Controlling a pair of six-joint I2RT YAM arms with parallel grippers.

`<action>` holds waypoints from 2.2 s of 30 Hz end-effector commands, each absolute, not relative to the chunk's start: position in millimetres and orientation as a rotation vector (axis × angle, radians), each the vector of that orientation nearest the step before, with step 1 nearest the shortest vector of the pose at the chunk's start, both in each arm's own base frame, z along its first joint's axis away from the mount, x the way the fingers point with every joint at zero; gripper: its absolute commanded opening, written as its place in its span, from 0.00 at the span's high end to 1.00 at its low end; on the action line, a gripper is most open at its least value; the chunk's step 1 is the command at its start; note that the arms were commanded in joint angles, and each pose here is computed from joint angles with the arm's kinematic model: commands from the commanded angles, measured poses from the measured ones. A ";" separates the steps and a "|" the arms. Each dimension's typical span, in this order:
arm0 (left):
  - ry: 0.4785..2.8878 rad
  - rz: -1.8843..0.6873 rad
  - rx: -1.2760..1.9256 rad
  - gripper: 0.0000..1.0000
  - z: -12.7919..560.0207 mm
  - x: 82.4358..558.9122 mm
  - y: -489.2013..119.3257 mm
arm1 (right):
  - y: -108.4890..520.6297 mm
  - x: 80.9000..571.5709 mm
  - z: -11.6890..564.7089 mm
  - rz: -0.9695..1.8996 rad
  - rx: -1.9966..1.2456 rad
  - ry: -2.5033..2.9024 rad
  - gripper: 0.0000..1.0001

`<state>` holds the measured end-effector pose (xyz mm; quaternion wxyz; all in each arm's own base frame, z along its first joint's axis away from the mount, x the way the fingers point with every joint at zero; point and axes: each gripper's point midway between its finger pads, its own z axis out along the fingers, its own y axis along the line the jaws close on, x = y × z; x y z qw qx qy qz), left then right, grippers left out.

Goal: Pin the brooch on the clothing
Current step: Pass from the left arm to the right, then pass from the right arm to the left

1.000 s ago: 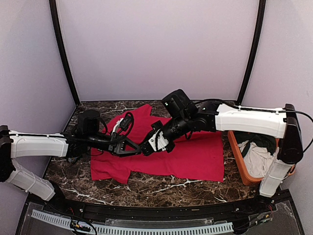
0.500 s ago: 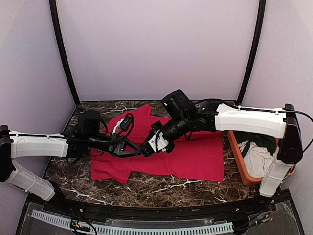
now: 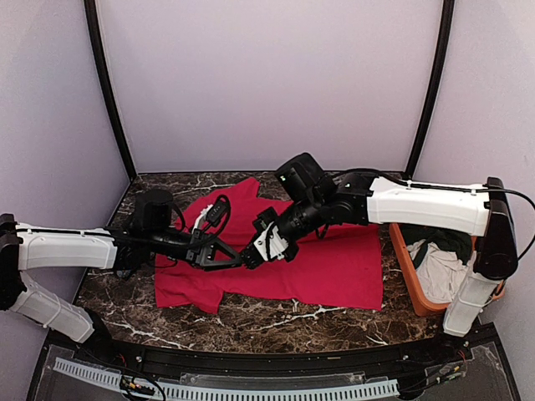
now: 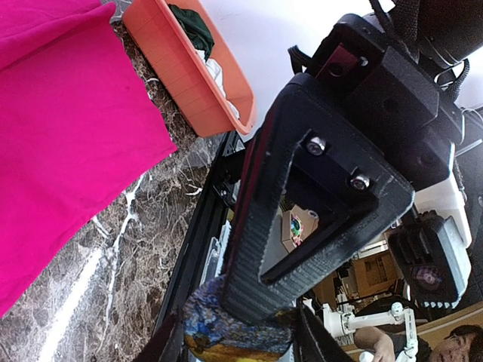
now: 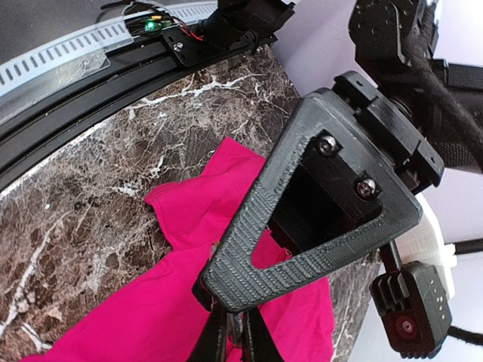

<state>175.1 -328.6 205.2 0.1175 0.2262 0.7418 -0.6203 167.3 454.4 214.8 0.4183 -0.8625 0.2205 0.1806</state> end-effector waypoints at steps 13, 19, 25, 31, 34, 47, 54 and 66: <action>2.017 -1.490 0.708 0.02 255.3 192.5 -306.2 | 450.8 153.6 223.5 0.560 -2.163 0.675 1.00; 1.822 -1.111 0.728 0.01 304.2 208.3 -271.3 | 454.1 170.5 257.5 0.758 -1.951 1.117 1.00; 1.826 -1.080 0.713 0.01 285.5 207.0 -264.7 | 441.5 174.7 290.1 1.219 -1.596 1.494 1.00; 1.836 -1.117 0.703 0.01 262.3 207.2 -268.6 | 420.4 181.1 312.4 1.521 -1.188 1.623 1.00; 1.819 -1.169 0.697 0.05 261.2 206.7 -274.2 | 413.5 183.9 314.0 1.637 -1.024 1.660 1.00; 1.768 -1.371 0.747 0.23 265.1 205.8 -319.8 | 406.0 189.5 286.7 1.836 -0.718 1.682 1.00; 1.762 -1.449 0.793 0.30 263.6 203.6 -344.6 | 409.7 190.6 273.7 1.813 -0.722 1.707 1.00; 1.722 -1.473 0.798 0.46 272.7 205.5 -350.4 | 410.4 185.8 263.1 1.803 -0.764 1.730 1.00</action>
